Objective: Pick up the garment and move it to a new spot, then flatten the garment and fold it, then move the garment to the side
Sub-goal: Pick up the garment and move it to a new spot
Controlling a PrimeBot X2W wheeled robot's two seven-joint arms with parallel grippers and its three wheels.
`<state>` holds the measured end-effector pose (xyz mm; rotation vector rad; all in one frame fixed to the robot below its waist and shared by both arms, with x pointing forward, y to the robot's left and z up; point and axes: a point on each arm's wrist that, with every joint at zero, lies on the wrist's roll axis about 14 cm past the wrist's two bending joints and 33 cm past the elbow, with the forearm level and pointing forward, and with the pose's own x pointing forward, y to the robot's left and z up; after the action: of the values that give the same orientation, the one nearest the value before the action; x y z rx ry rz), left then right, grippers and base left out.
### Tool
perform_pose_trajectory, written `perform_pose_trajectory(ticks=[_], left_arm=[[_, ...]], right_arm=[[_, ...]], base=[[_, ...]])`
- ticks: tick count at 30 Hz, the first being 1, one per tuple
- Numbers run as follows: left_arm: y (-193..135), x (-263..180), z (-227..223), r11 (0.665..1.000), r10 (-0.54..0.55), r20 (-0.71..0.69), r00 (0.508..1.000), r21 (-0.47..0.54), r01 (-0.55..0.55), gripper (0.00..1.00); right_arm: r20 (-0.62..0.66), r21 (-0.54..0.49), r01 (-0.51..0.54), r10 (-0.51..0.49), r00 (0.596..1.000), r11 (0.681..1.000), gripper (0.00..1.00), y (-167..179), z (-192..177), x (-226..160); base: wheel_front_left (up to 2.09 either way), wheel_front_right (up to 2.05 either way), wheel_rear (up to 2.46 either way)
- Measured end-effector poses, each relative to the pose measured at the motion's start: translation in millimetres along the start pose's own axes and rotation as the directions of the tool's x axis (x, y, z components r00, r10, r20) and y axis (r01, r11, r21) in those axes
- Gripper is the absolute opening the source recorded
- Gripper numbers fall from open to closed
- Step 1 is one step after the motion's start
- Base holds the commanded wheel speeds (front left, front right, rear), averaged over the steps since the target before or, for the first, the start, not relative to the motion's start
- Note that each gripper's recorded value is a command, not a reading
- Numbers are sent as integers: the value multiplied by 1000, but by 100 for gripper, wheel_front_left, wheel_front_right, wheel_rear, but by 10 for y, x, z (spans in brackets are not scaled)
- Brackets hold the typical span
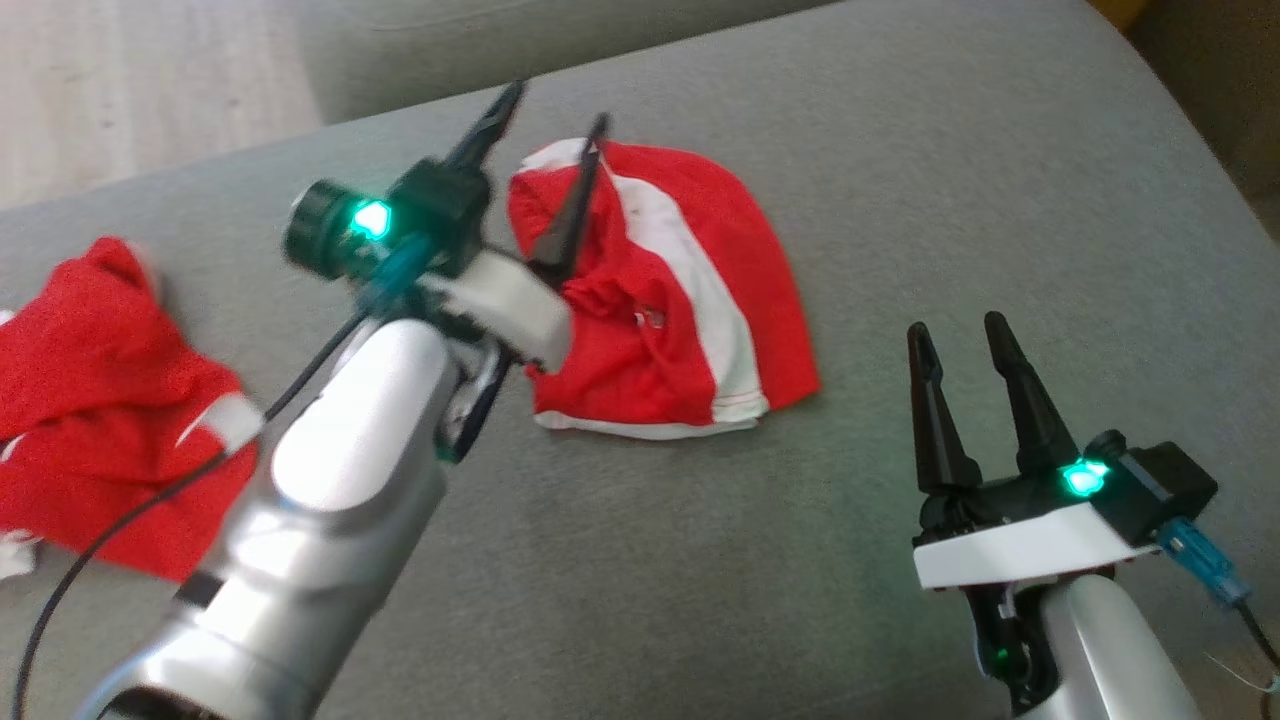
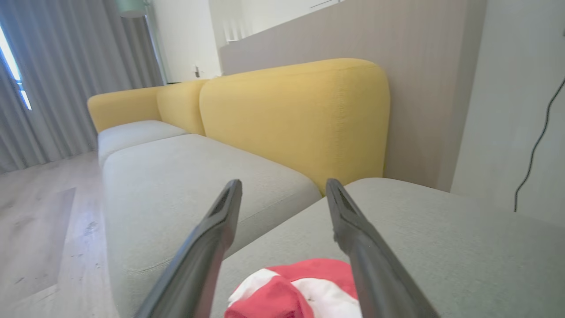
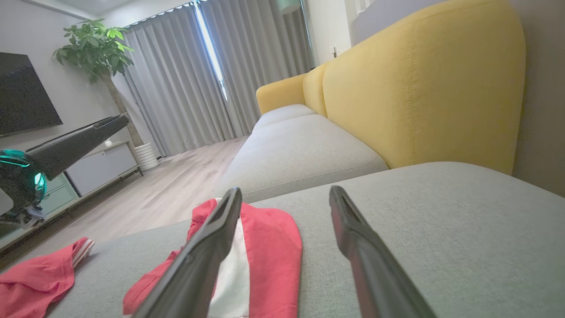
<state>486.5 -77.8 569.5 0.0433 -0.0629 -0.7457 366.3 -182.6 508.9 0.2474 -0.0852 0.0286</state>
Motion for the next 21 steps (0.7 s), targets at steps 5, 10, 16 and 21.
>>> perform_pose_trajectory(ticks=[5, 10, 16, 21], left_arm=[[344, -381, -158, 993, 115, 20, 993, -21, -114, 100], [509, -950, -467, 973, 219, -28, 975, -67, -220, 100], [581, -1521, -512, 932, 342, -23, 939, -117, -343, 100], [492, -1910, -485, 891, 423, -1, 906, -184, -416, 100]], right_arm=[[7, -19, -47, 47, 999, 999, 100, 132, 12, 70], [5, -59, -132, 133, 991, 989, 100, 388, -1, 136], [-6, -57, -178, 178, 984, 982, 100, 545, -37, 65], [-11, -55, -189, 189, 982, 980, 100, 586, -47, -41]], base=[[0, 0, 0], [0, 0, 0], [0, 0, 0], [0, 0, 0]])
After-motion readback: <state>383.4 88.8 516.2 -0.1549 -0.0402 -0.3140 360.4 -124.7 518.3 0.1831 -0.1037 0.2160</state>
